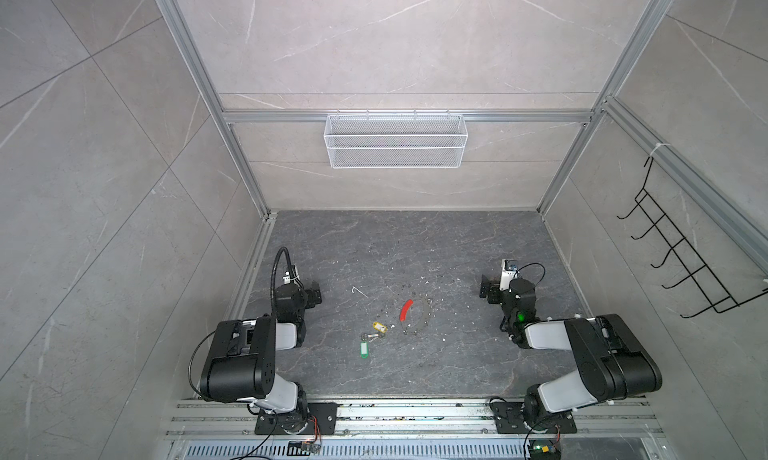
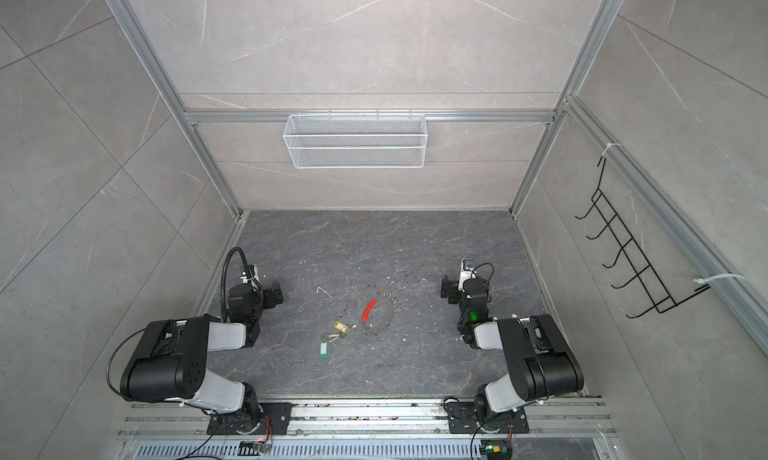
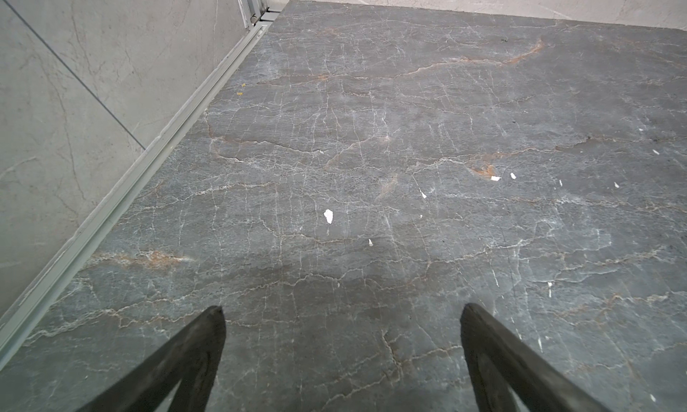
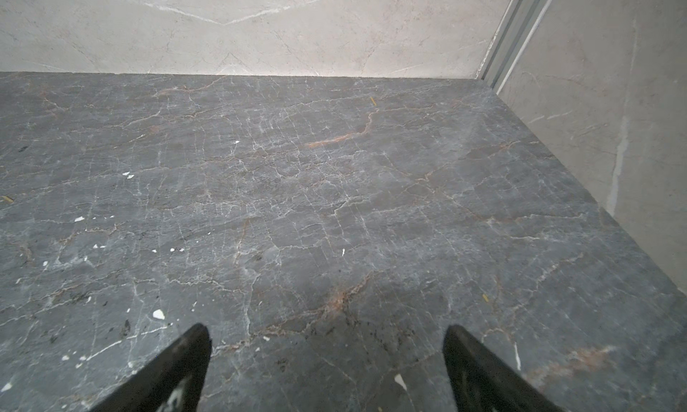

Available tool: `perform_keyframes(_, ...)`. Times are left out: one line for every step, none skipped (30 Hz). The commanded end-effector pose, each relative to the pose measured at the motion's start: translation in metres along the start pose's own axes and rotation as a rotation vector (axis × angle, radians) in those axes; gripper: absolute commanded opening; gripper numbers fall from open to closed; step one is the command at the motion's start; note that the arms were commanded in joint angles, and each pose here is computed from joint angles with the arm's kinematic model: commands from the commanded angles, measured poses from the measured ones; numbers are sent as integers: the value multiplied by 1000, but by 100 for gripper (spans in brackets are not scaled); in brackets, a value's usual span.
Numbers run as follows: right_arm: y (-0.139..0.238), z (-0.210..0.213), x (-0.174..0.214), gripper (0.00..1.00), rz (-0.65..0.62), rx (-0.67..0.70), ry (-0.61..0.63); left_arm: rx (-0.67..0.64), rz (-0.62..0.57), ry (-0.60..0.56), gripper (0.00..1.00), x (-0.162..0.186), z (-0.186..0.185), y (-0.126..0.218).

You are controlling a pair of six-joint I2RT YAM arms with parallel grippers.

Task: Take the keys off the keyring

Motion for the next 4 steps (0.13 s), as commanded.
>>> perform_keyframes(-2,3,-11,99,-32,-11,11,-24,-78,19,100,-25,6,-1)
perform_keyframes(-2,3,-11,99,-32,-12,10,-23,-78,17,100,-25,6,-1)
perform_keyframes(-2,3,-11,99,-35,-12,11,-24,-78,17,100,-25,6,-1)
perform_keyframes(-2,4,-11,99,-34,-12,11,-24,-81,18,100,-26,6,0)
Point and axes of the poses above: each gripper's point midway between its finger pads, its own y axis back along the fingers, its own z axis along the line the jaws close on, x = y × z, the point moved 2 cm from there along y, back along the fingers, and after that the axes turned 15 degrees about -y, right-handed, at the moved point
